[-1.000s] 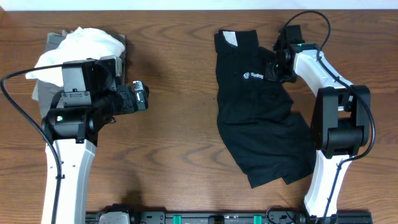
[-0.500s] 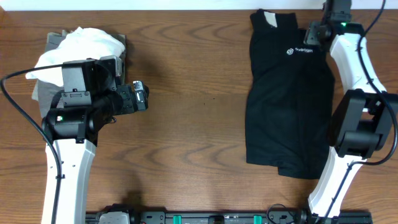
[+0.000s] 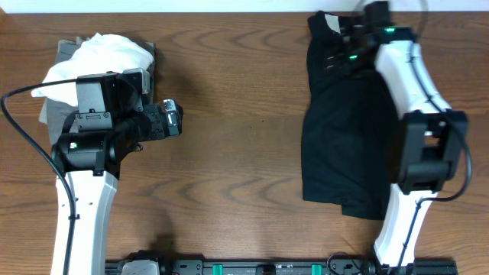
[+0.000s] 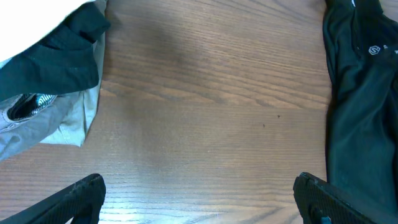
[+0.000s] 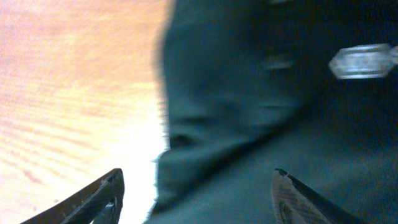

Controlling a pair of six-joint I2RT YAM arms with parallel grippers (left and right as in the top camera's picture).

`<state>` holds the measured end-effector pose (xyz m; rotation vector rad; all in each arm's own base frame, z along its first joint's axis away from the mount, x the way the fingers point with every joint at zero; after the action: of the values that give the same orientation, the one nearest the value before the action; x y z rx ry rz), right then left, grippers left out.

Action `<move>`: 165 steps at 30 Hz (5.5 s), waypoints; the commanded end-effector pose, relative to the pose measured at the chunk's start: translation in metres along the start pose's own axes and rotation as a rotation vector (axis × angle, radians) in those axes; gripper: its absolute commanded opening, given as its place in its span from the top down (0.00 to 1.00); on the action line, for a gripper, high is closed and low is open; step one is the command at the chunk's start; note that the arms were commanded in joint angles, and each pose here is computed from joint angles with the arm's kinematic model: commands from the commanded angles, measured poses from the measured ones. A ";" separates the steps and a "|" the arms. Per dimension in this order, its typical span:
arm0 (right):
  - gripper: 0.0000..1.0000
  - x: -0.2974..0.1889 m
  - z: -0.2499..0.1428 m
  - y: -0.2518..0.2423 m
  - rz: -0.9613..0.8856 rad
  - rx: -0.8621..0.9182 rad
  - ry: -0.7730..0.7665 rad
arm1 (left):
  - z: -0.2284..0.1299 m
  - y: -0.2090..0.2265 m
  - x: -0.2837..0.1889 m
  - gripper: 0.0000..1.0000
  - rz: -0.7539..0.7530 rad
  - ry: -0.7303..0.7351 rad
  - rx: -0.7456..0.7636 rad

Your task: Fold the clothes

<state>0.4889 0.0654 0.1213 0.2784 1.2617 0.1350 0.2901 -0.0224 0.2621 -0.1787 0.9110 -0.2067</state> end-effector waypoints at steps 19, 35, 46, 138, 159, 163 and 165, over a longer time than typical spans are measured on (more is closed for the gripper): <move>0.89 0.012 -0.093 -0.079 -0.931 0.074 0.101 | 0.007 -0.001 -0.005 0.02 0.004 -0.022 0.020; 0.56 -0.007 -0.029 -0.033 0.047 -0.125 0.090 | 0.007 -0.001 -0.005 0.02 0.004 -0.022 0.020; 0.39 0.032 -0.011 -0.024 -0.217 -0.086 -0.036 | 0.006 -0.001 -0.005 0.02 0.004 -0.022 0.020; 0.40 -0.027 0.092 0.098 0.327 -0.201 -0.664 | -0.004 -0.011 0.024 0.02 -0.006 0.086 0.070; 0.23 -0.086 -0.068 -0.175 -0.184 0.522 0.129 | -0.006 -0.011 0.023 0.02 -0.005 0.098 0.067; 0.23 -0.075 -0.105 -0.204 -0.231 0.663 0.209 | -0.006 -0.011 0.023 0.02 -0.005 0.098 0.068; 0.26 -0.066 -0.120 -0.213 -0.234 0.721 0.233 | -0.006 -0.011 0.023 0.02 -0.005 0.098 0.068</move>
<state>0.3610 -0.1312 0.1076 0.6867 1.4933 -0.4211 0.2956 -0.0394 0.2371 -0.1255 1.0178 -0.2508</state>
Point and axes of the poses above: each gripper's point midway between its finger pads, its own x axis out along the fingers, its own y axis along the line the jaws close on, z = x × y, the point moved 5 cm from there along -x, back along the fingers, and after that the axes turned 6 degrees about x, right-handed, at the moved point
